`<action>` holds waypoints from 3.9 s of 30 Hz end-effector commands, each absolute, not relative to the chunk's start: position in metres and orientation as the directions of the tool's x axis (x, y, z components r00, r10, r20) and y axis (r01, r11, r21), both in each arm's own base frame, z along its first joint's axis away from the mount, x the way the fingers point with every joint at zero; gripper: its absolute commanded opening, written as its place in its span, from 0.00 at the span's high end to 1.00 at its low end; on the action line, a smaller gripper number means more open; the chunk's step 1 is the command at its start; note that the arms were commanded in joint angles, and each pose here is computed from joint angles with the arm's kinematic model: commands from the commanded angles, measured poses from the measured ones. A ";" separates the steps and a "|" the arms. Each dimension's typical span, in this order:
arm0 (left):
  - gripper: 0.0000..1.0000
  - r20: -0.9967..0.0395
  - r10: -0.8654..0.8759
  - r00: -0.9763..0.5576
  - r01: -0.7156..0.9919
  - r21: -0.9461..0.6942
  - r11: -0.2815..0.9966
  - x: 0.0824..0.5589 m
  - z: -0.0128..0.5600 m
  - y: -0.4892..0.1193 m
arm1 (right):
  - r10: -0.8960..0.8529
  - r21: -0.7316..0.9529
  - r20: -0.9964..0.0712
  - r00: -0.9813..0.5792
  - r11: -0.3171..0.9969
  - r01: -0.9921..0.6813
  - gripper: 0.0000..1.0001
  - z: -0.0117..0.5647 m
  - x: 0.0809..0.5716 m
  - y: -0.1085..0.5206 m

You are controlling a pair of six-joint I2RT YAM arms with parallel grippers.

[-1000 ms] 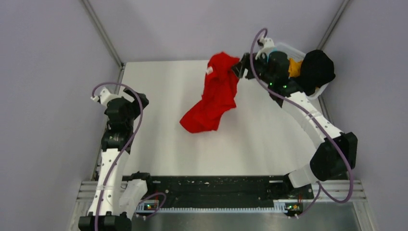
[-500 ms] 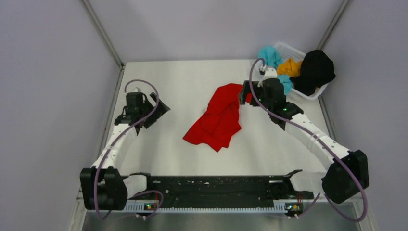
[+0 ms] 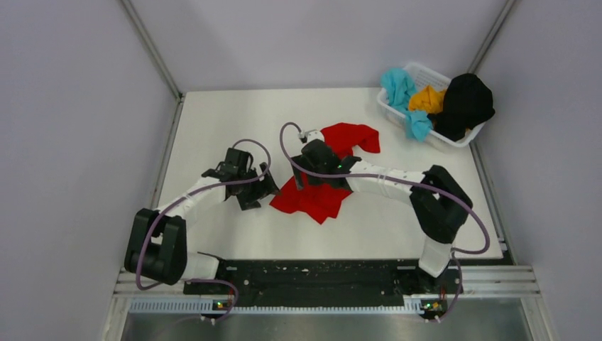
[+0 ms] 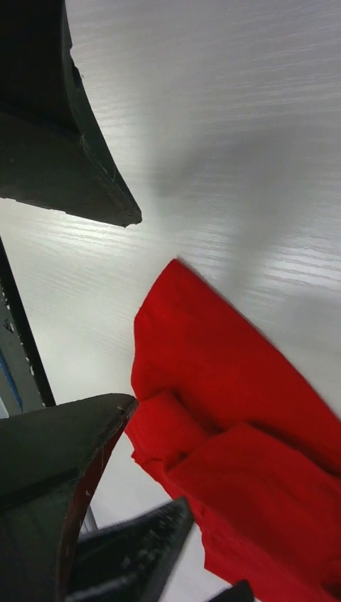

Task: Fold and stack the t-shirts
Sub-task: Move the tshirt to the center of the board, then flatten out the tshirt

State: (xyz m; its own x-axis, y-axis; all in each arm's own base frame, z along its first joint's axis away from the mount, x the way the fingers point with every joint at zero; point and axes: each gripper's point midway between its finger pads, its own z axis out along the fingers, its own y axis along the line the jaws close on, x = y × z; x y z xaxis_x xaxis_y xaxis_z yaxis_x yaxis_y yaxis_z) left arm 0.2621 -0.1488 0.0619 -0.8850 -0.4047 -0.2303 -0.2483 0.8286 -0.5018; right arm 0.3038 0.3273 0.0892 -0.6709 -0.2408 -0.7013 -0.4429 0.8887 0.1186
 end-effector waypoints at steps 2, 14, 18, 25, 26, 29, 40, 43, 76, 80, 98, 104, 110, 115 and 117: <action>0.06 -0.214 -0.428 -0.878 -0.283 -0.490 0.825 0.251 0.052 -0.151 | -0.062 0.202 -0.741 -0.669 0.929 -0.310 0.15 0.102 0.347 0.363; 0.06 -0.222 -0.453 -0.863 -0.309 -0.477 0.823 0.252 0.049 -0.149 | -0.007 0.102 -0.744 -0.668 0.987 -0.124 0.26 0.055 0.384 0.362; 0.06 -0.221 -0.450 -0.865 -0.308 -0.475 0.825 0.255 0.049 -0.149 | 0.008 0.093 -0.765 -0.644 0.991 -0.098 0.56 0.058 0.390 0.359; 0.06 -0.227 -0.438 -0.870 -0.298 -0.466 0.833 0.262 0.047 -0.152 | 0.027 0.098 -0.807 -0.589 0.991 -0.088 1.00 0.080 0.397 0.354; 0.06 -0.225 -0.436 -0.871 -0.297 -0.464 0.834 0.263 0.046 -0.153 | 0.027 0.099 -0.814 -0.581 0.991 -0.091 1.00 0.087 0.397 0.353; 0.09 -0.224 -0.425 -0.877 -0.291 -0.457 0.841 0.267 0.044 -0.156 | 0.027 0.095 -0.830 -0.557 0.991 -0.093 1.00 0.108 0.394 0.345; 0.26 -0.174 -0.325 -0.930 -0.239 -0.386 0.891 0.259 0.022 -0.177 | 0.098 0.150 -0.857 -0.506 0.987 -0.061 1.00 0.162 0.372 0.274; 0.30 -0.169 -0.309 -0.936 -0.241 -0.334 0.911 0.255 0.013 -0.181 | 0.118 0.157 -0.856 -0.504 0.987 -0.035 1.00 0.163 0.363 0.247; 1.00 -0.893 -0.378 -0.245 -0.503 -0.216 0.837 0.348 0.332 -0.035 | 0.246 0.279 -0.957 0.154 0.925 0.258 1.00 0.424 0.304 0.027; 1.00 -0.918 -0.385 -0.093 -0.531 -0.281 0.799 0.327 0.381 -0.004 | 0.251 0.316 -0.929 0.272 0.921 0.226 1.00 0.466 0.276 0.011; 1.00 -0.905 -0.368 0.214 -0.449 -0.426 0.785 0.248 0.485 0.040 | 0.263 0.357 -0.844 0.467 0.926 0.123 1.00 0.538 0.200 -0.023; 1.00 -0.877 -0.389 0.283 -0.317 -0.468 0.825 0.224 0.516 0.036 | 0.327 0.365 -0.818 0.473 0.931 -0.012 1.00 0.549 0.178 -0.013; 1.00 -0.869 -0.383 0.313 -0.259 -0.466 0.846 0.225 0.526 0.030 | 0.347 0.368 -0.820 0.456 0.929 -0.045 1.00 0.547 0.177 -0.007; 1.00 -0.924 -0.317 0.216 -0.389 -0.379 0.839 0.286 0.501 0.020 | 0.317 0.364 -0.871 0.376 0.929 0.060 1.00 0.525 0.219 0.001; 1.00 -0.945 -0.300 0.132 -0.443 -0.327 0.834 0.326 0.481 0.014 | 0.279 0.337 -0.910 0.306 0.929 0.154 1.00 0.504 0.249 0.006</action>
State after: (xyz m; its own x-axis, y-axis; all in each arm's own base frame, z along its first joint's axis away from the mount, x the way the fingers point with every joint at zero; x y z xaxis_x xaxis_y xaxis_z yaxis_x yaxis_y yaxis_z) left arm 0.2517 0.0230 0.5129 0.2478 -0.3702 -0.8953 -0.3160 0.8427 -0.4359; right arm 0.2045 0.0049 0.5249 0.3833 0.3220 -0.8657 -0.0058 0.9381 0.3464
